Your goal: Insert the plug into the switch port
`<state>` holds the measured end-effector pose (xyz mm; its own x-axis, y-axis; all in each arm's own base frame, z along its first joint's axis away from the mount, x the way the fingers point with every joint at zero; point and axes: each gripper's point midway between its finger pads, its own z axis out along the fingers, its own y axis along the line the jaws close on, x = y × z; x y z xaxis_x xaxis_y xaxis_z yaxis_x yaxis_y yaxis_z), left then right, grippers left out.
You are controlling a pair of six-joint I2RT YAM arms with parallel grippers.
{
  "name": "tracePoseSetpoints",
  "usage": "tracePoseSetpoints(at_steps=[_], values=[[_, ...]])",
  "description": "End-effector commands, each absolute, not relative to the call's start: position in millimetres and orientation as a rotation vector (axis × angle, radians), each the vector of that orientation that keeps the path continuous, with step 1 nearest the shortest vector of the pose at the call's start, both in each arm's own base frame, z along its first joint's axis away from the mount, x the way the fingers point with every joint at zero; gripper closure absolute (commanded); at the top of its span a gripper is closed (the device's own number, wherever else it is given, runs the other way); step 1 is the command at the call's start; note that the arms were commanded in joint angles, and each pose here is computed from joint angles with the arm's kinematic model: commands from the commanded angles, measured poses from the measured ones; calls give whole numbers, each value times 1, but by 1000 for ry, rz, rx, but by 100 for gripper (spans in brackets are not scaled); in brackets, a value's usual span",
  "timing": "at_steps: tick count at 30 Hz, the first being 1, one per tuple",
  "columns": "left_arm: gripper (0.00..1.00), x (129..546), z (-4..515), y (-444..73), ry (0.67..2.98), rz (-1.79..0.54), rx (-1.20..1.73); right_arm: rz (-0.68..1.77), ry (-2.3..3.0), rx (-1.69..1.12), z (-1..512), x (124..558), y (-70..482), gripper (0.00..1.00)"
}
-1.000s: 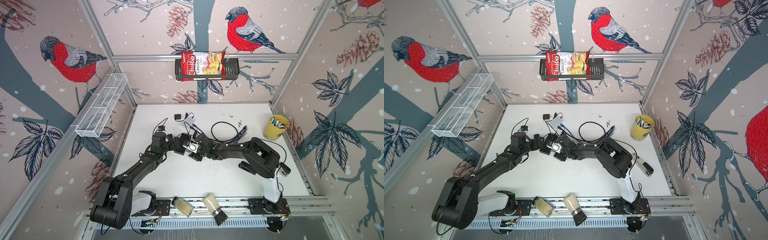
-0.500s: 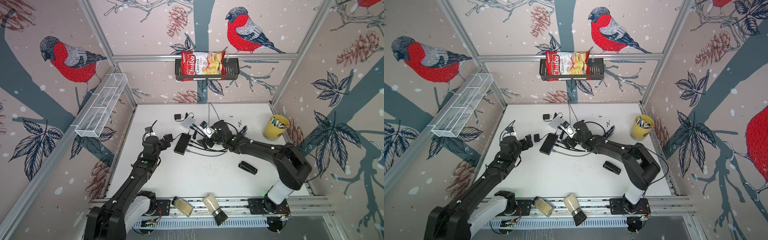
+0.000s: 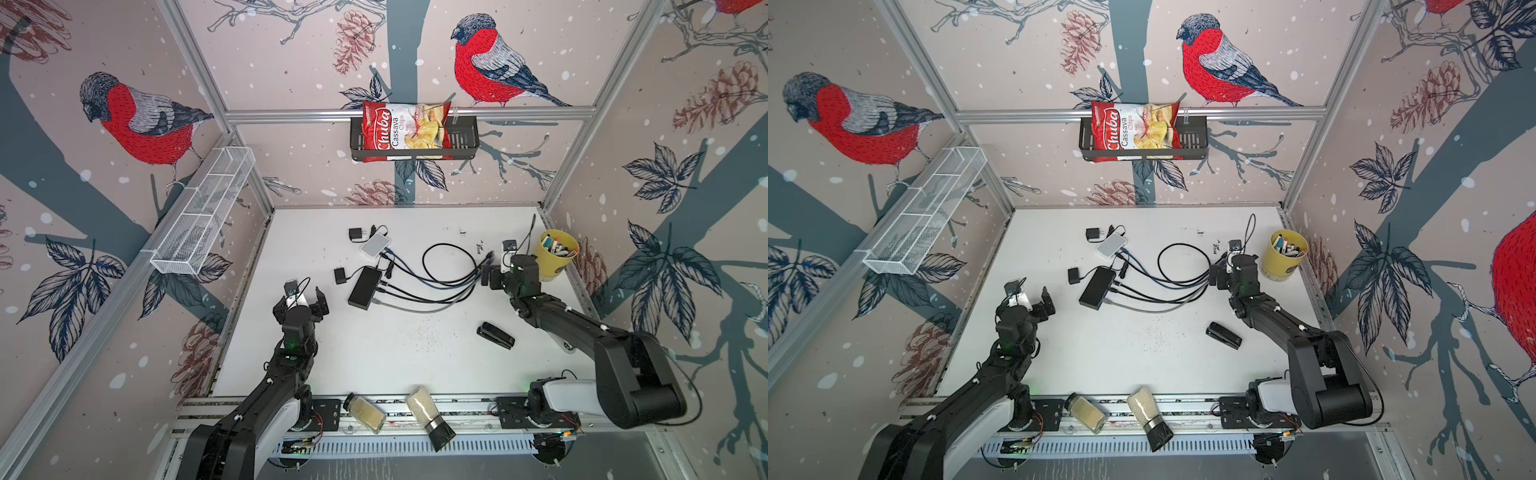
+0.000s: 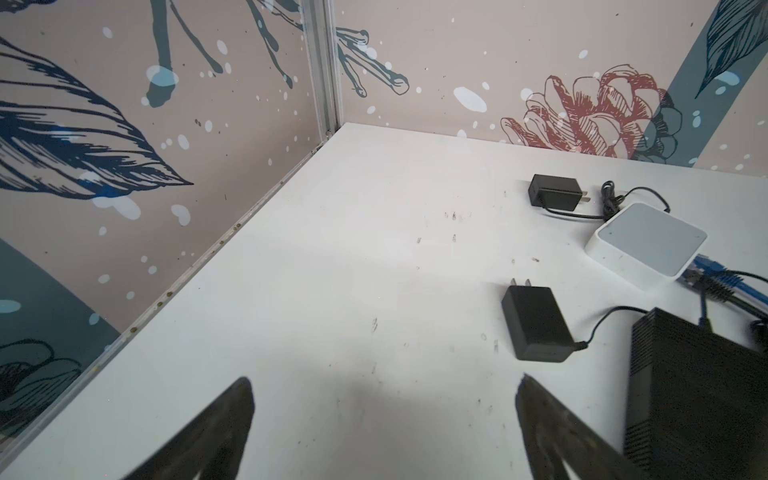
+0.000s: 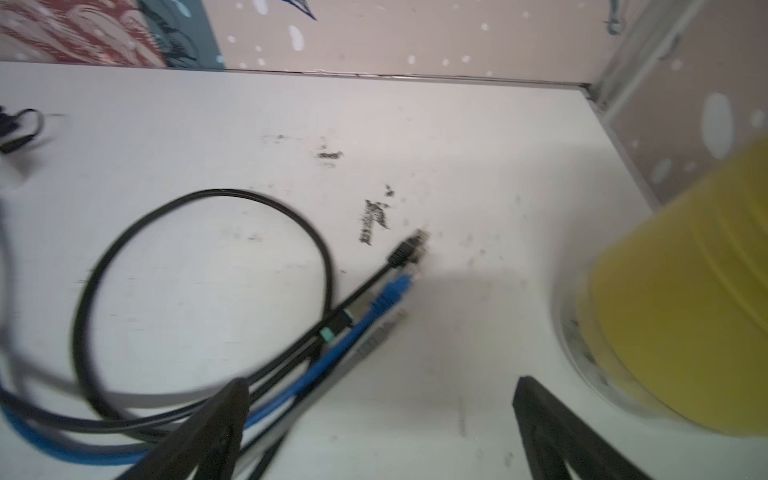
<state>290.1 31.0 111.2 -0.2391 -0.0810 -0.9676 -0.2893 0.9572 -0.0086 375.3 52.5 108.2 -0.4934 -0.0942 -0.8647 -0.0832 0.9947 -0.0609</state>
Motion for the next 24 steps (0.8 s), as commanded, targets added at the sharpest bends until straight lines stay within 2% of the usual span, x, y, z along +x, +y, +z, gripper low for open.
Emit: tracePoseSetpoints(at_steps=[1,4,10,12,16,24], values=[[4,299,155,32,1599,152,-249,-18,1887,-78,135,383,39,1],[3,309,157,20,1600,125,-148,-27,1788,-72,137,378,31,0],[3,321,161,27,1567,162,-156,-82,1733,15,135,379,10,1],[3,323,167,29,1522,165,-162,-38,1726,47,131,375,1,0],[3,338,161,23,1577,143,-124,-12,1669,12,130,366,4,1],[3,322,160,57,1570,265,-257,-4,1704,74,126,373,-6,1]])
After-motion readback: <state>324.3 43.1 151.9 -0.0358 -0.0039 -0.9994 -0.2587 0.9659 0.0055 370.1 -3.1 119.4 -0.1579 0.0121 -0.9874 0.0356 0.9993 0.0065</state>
